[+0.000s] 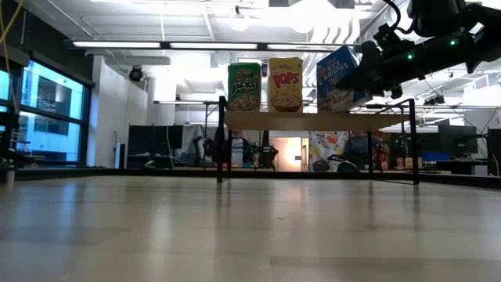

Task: Stack cereal on shelf
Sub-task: Put the blue cereal box on the shelf

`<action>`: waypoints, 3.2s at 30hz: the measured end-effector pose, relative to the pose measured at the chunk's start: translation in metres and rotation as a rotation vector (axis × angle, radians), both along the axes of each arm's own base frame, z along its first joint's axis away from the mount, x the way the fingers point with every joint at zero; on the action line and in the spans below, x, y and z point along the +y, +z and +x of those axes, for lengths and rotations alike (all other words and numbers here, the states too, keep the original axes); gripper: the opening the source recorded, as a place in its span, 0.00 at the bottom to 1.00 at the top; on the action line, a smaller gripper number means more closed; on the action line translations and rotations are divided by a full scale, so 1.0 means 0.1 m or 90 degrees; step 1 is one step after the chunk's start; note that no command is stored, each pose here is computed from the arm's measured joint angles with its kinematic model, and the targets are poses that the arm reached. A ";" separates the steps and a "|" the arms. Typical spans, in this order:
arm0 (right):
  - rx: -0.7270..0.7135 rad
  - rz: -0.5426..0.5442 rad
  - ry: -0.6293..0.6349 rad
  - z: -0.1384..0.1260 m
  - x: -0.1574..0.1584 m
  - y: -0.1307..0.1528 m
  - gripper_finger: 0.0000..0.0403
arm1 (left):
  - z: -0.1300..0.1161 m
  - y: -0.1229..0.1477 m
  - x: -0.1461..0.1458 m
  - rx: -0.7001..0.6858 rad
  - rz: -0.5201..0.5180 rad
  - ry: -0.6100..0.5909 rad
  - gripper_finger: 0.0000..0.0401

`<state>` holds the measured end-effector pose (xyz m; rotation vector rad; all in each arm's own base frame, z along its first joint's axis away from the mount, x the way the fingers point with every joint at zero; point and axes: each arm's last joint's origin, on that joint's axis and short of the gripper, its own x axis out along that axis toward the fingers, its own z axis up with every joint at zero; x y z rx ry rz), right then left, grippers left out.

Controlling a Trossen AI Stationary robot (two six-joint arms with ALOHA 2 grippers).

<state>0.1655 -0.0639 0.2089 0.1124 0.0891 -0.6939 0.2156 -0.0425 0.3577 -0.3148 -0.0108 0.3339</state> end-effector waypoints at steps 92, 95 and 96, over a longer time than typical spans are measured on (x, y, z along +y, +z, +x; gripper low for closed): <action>0.198 -0.082 0.105 0.44 -0.44 0.68 0.29 | 0.00 -0.07 0.00 0.044 0.012 0.000 0.56; 0.203 -0.077 0.101 0.42 -0.46 0.68 0.29 | 0.00 -0.07 0.00 0.044 0.013 0.000 0.56; 0.205 -0.075 0.099 0.41 -0.47 0.67 0.29 | 0.00 -0.07 0.00 0.044 0.012 0.000 0.56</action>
